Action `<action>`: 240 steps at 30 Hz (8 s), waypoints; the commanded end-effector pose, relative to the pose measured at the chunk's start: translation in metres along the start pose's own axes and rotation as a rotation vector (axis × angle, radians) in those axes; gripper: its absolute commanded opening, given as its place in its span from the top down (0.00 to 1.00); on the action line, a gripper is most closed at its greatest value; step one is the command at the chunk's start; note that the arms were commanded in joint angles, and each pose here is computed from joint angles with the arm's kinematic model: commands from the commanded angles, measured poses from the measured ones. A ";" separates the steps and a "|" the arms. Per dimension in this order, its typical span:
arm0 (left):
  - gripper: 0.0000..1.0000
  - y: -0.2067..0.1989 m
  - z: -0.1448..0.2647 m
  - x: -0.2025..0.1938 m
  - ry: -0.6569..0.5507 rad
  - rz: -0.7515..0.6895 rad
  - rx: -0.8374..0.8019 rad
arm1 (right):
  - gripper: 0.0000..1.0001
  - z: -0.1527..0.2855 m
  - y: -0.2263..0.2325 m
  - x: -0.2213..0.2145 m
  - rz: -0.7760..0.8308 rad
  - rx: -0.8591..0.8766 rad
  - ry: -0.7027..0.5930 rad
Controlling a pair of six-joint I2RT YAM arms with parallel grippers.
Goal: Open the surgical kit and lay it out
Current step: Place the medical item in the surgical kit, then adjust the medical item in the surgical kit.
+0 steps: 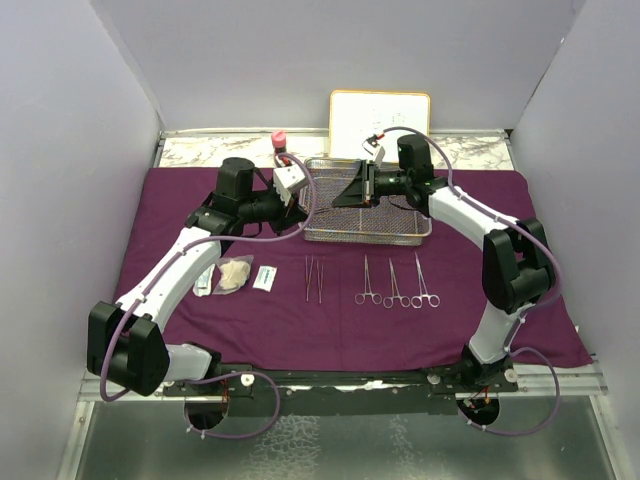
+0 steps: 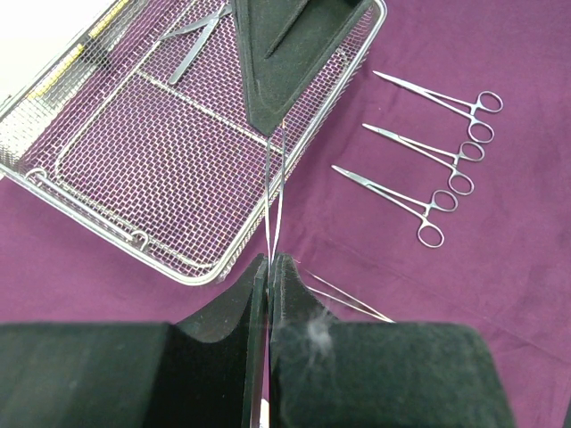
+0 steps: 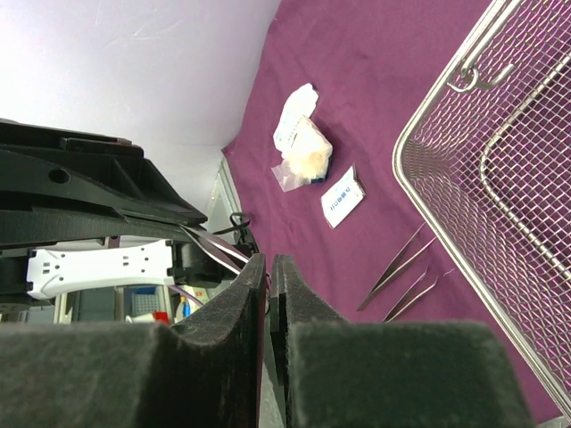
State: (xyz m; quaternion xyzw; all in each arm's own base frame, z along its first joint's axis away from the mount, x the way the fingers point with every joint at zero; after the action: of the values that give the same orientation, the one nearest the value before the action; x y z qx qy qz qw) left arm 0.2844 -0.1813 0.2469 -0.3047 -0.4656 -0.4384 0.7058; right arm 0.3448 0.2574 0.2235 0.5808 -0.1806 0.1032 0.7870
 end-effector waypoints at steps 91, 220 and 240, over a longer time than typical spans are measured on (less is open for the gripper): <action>0.34 0.074 0.080 -0.006 -0.099 0.200 0.452 | 0.99 -0.062 -0.067 -0.091 0.687 -0.046 0.851; 0.34 0.071 0.079 -0.005 -0.126 0.226 0.393 | 0.90 -0.077 -0.097 -0.094 0.823 -0.264 0.822; 0.34 0.071 0.079 -0.005 -0.127 0.231 0.391 | 0.83 -0.075 -0.068 -0.084 0.859 -0.225 0.761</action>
State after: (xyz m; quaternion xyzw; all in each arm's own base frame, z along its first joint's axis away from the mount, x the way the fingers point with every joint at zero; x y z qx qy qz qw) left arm 0.3187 -0.0813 0.2640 -0.2312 -0.5354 -0.2304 0.7790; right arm 0.3085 0.3043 0.0830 0.2805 -0.0755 0.5849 0.7573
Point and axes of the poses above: each gripper's point midway between its finger pads, its own z axis back along the fingers, its own y axis along the line the jaws close on, x = y × z, the point moved 6 cm from there along z, back along the fingers, and after that the axes turned 2 degrees about -z, right-handed, at the moved point
